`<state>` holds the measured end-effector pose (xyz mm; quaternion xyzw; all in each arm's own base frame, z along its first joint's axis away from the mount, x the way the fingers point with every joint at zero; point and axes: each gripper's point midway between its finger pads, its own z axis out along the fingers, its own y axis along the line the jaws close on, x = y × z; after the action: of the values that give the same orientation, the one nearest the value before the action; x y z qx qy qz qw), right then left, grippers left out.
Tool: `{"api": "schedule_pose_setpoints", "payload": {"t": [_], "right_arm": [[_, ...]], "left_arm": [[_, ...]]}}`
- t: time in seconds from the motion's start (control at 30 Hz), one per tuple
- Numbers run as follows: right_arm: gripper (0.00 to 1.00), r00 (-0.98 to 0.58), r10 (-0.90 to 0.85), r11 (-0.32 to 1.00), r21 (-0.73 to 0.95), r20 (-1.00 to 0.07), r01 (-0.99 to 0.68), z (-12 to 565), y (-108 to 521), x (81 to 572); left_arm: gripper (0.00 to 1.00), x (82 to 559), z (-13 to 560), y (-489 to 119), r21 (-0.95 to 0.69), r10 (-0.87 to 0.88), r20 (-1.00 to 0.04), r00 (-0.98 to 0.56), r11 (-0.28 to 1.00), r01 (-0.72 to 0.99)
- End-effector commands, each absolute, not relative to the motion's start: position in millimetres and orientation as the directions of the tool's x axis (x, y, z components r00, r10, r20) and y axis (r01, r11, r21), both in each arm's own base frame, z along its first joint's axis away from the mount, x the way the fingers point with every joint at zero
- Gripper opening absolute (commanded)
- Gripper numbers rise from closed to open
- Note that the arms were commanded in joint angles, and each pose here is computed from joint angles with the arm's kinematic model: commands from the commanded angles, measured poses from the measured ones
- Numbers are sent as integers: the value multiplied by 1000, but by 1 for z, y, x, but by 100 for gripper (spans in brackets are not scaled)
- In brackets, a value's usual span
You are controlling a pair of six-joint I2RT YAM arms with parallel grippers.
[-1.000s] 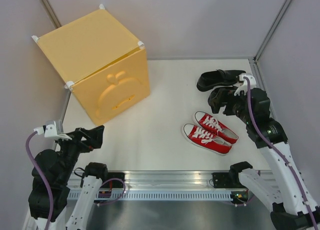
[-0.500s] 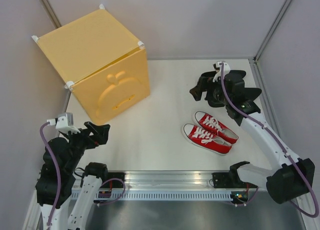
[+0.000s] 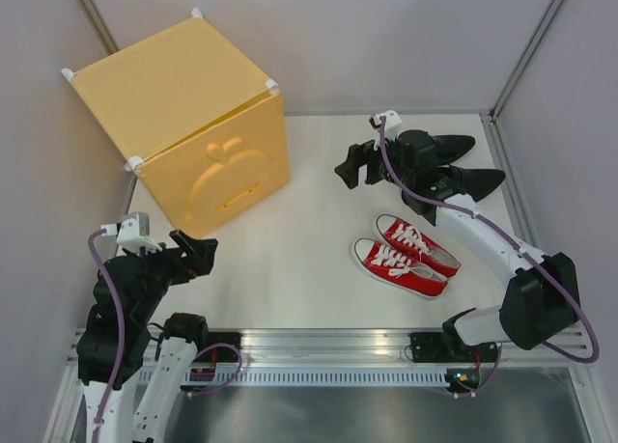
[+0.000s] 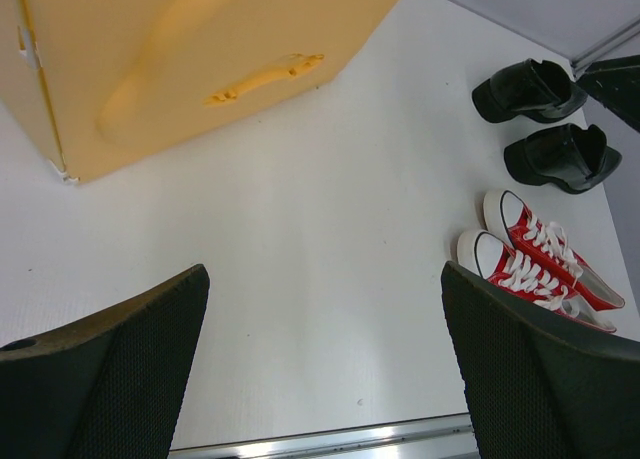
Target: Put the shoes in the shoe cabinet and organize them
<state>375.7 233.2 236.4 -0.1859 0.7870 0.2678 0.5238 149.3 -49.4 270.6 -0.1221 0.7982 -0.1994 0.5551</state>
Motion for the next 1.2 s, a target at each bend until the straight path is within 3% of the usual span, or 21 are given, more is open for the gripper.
{"api": "schedule_pose_setpoints", "payload": {"t": [0.0,0.67,1.17], "right_arm": [[98,-228,8,721,163,-974,-673,284,255,390],[98,-11,41,437,28,-999,-899,329,359,434],[98,4,42,310,9,-999,-951,311,402,459]], "left_arm": [[100,157,277,-52,-480,-444,-829,-340,877,26],[100,169,282,-51,-468,-436,-828,-353,884,6],[100,171,275,-53,-456,-418,-825,-380,890,11]]}}
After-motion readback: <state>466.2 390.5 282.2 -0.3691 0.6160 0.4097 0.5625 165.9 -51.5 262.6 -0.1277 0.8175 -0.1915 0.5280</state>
